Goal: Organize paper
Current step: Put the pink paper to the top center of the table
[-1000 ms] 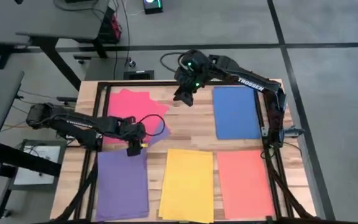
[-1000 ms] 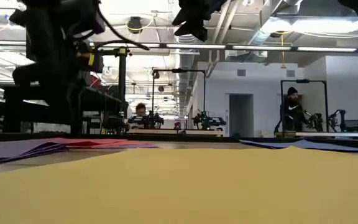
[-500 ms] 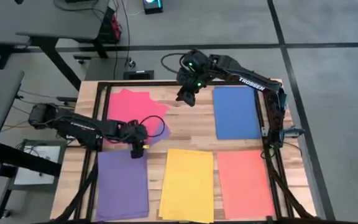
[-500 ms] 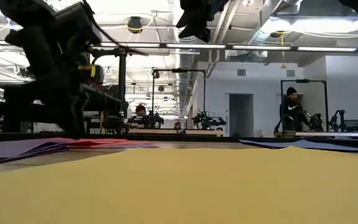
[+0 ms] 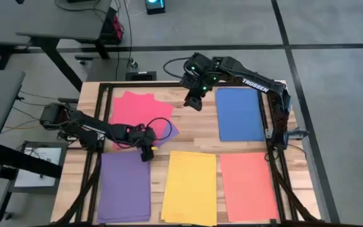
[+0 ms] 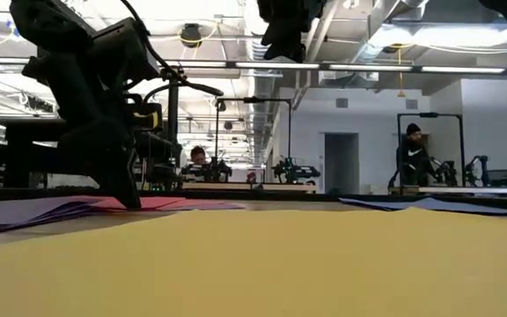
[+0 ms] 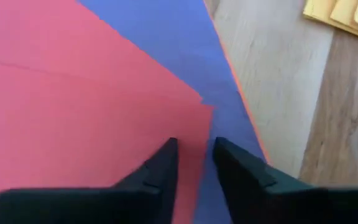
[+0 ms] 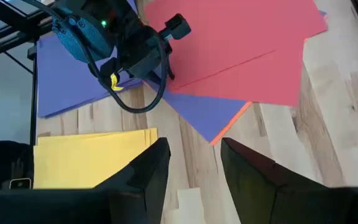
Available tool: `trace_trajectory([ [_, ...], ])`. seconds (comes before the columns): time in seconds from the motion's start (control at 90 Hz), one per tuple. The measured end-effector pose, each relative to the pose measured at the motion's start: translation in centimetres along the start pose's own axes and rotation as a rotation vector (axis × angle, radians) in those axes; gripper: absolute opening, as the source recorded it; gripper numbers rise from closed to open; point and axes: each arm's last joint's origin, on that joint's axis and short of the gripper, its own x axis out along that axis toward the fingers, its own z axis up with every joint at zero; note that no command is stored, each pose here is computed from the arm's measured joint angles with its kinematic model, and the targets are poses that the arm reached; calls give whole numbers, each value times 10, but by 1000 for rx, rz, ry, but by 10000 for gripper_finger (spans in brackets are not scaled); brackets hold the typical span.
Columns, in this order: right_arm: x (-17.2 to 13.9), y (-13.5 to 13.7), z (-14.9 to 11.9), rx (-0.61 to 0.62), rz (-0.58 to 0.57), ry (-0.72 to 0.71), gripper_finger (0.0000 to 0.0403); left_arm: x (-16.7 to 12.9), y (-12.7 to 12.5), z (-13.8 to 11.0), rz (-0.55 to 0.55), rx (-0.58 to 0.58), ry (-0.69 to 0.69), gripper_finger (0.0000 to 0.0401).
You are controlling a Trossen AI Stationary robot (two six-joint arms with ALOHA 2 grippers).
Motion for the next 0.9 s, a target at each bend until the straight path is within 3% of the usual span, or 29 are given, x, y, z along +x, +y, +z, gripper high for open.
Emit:
trace_trajectory([
  [0.078,0,0,0,-1,0,-2,138,-4,1,1,2,-7,3,12],
  [0.3,-7,-1,0,3,-7,-15,138,-35,1,21,3,-17,-10,1],
  [0.667,-87,12,-11,-42,-54,-192,138,-98,-3,79,-16,13,-158,0],
  [0.9,-99,3,-16,36,-75,-201,138,-124,12,88,3,-178,-38,1],
])
